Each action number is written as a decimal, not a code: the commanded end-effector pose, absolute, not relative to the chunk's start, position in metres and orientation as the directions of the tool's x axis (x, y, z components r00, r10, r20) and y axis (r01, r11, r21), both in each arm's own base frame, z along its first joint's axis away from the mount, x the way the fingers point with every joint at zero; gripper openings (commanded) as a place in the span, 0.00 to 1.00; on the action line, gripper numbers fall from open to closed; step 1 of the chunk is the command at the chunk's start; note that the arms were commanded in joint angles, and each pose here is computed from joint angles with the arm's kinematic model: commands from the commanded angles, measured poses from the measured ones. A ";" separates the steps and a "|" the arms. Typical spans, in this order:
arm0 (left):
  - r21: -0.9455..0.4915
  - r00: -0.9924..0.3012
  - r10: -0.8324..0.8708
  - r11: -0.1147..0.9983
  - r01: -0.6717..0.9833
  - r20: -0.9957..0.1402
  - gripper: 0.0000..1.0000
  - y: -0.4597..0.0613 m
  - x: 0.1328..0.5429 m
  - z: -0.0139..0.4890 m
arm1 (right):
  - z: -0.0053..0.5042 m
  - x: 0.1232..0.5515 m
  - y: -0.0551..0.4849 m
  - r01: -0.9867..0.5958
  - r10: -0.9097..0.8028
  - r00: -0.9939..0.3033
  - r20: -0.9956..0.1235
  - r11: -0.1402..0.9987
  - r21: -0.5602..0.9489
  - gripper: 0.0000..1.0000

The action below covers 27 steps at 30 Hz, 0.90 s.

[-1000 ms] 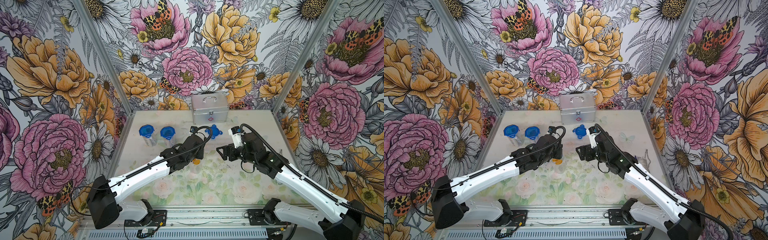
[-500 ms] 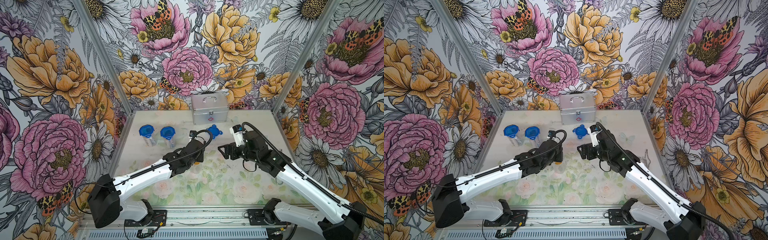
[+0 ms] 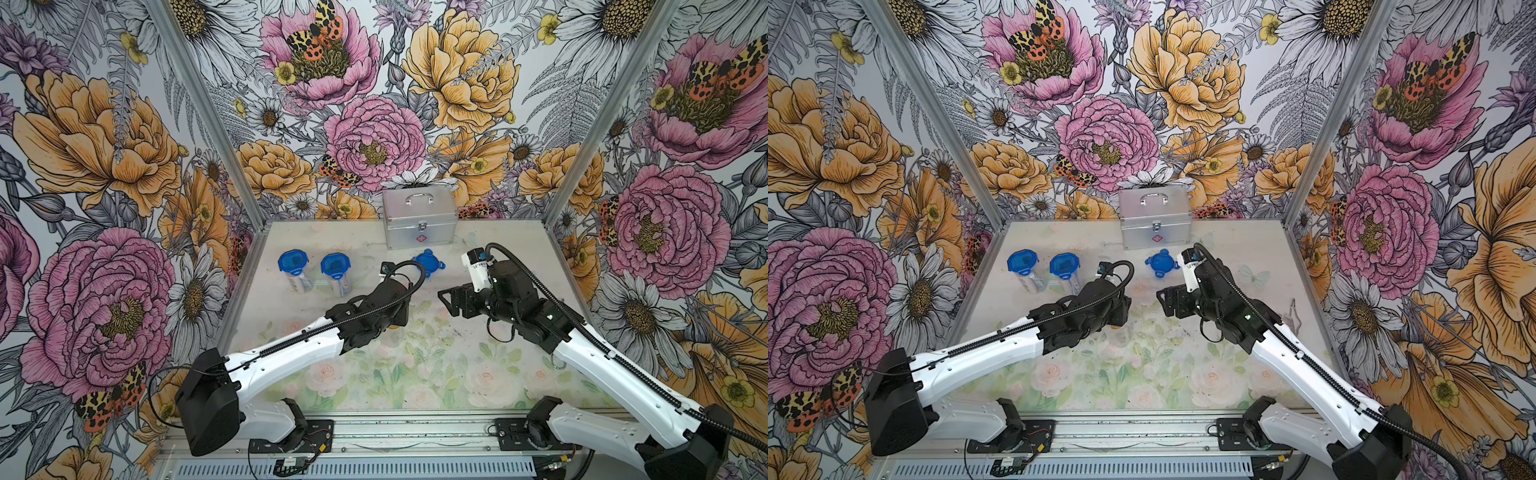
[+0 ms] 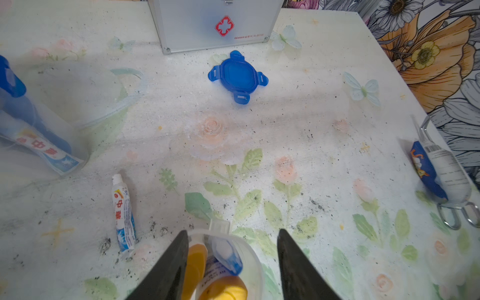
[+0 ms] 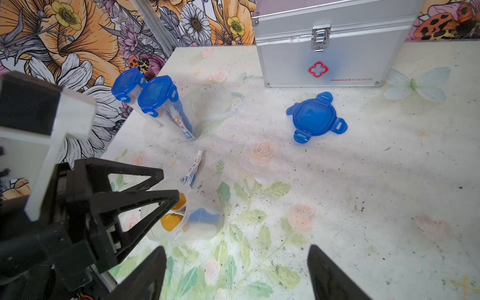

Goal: Pack away toiletry kits
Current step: Place the toiletry item into the container, then pick up the toiletry item from the center of the board.

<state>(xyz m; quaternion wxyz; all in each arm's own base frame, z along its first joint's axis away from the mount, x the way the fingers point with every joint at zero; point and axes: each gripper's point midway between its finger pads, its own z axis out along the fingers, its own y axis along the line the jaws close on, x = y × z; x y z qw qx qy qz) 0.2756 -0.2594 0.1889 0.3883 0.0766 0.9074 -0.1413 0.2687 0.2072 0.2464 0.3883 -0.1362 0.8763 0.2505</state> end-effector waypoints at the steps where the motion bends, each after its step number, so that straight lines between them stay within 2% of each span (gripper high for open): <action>1: -0.291 -0.731 -0.034 0.929 0.229 -0.682 0.63 -0.246 0.265 0.222 | 0.262 0.273 0.203 -0.430 -0.031 -0.633 -0.774 0.845 0.318 0.86; 2: -0.328 -0.760 -0.060 0.922 0.207 -0.648 0.67 -0.237 0.261 0.222 | 0.259 0.274 0.203 -0.425 -0.030 -0.641 -0.767 0.846 0.321 0.99; 5: -0.375 -0.833 -0.135 0.922 0.093 -0.537 0.70 -0.199 0.248 0.212 | 0.251 0.275 0.210 -0.423 -0.057 -0.676 -0.735 0.846 0.323 1.00; 9: -0.430 -0.891 -0.238 0.901 -0.054 -0.387 0.71 -0.157 0.233 0.190 | 0.249 0.276 0.225 -0.454 -0.100 -0.679 -0.727 0.836 0.308 0.99; 14: -0.346 -0.927 -0.262 0.924 -0.162 -0.267 0.71 -0.128 0.232 0.146 | 0.244 0.282 0.236 -0.464 -0.125 -0.688 -0.715 0.833 0.300 1.00; 27: -0.288 -0.946 -0.239 0.942 -0.172 -0.218 0.62 -0.145 0.300 0.067 | 0.239 0.287 0.234 -0.432 -0.100 -0.699 -0.708 0.848 0.307 1.00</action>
